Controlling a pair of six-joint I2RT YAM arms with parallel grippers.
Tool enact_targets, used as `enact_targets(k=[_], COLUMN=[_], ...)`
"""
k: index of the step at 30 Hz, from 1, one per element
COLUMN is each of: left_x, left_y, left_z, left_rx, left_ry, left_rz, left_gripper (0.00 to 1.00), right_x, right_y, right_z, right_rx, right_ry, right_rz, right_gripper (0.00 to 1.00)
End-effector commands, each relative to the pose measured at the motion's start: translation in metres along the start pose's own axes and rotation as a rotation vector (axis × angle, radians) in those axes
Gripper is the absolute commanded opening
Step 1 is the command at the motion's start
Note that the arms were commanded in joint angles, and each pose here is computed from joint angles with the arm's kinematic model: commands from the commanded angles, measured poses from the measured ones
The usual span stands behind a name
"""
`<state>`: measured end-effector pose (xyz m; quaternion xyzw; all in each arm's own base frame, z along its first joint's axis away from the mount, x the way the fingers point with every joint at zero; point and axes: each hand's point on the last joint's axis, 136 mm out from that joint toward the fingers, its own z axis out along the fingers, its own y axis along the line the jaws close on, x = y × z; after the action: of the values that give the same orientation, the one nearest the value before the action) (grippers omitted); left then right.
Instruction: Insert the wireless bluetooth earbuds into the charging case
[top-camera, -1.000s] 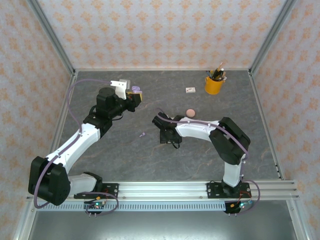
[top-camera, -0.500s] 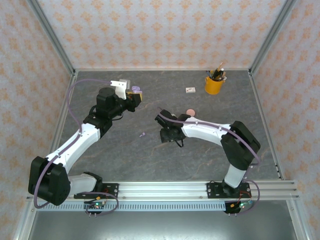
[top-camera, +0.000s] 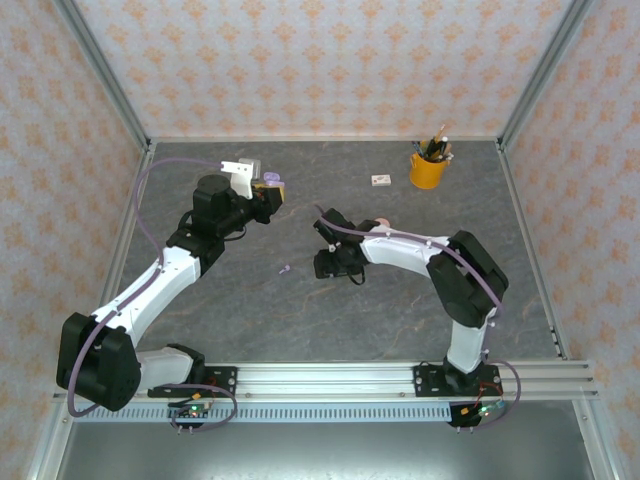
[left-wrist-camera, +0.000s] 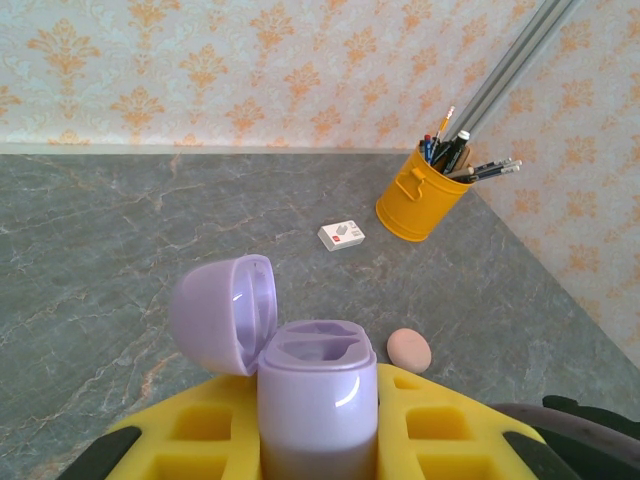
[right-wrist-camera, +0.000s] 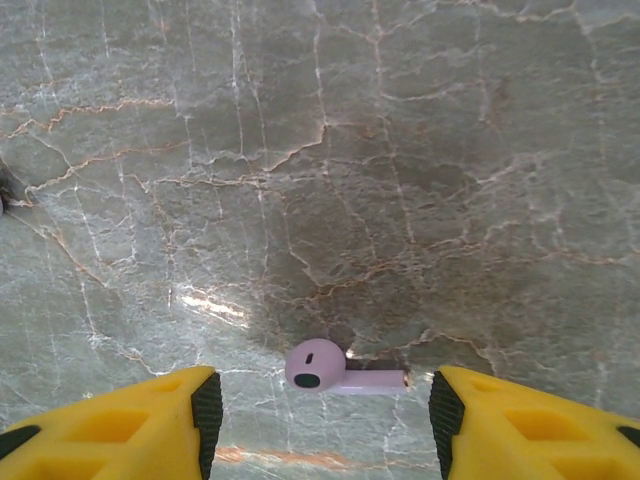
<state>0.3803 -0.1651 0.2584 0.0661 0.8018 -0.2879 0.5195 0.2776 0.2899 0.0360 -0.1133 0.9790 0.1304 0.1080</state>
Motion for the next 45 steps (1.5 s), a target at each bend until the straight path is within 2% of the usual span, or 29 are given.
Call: enact_targets(k=[1, 21, 27, 33, 45], left_x=[-0.009, -0.012, -0.012, -0.011, -0.014], left_y=[-0.007, -0.008, -0.008, -0.008, -0.009], left_z=[-0.005, -0.006, -0.006, -0.006, -0.009], left_rx=[0.013, 0.016, 0.017, 0.017, 0.016], left_ry=[-0.029, -0.039, -0.04, -0.037, -0.044], left_rz=[0.001, -0.002, 0.0, 0.0, 0.008], left_gripper=[0.0, 0.0, 0.0, 0.0, 0.0], right_x=[-0.009, 0.005, -0.004, -0.007, -0.002], right_y=[0.01, 0.01, 0.0, -0.012, -0.007], right_z=[0.001, 0.005, -0.011, -0.016, -0.005], right_rx=[-0.035, -0.068, 0.012, 0.141, 0.17], right_ry=[-0.013, 0.03, -0.014, -0.006, 0.068], right_rz=[-0.017, 0.009, 0.018, -0.063, -0.162], right_gripper=[0.58, 0.56, 0.56, 0.56, 0.51])
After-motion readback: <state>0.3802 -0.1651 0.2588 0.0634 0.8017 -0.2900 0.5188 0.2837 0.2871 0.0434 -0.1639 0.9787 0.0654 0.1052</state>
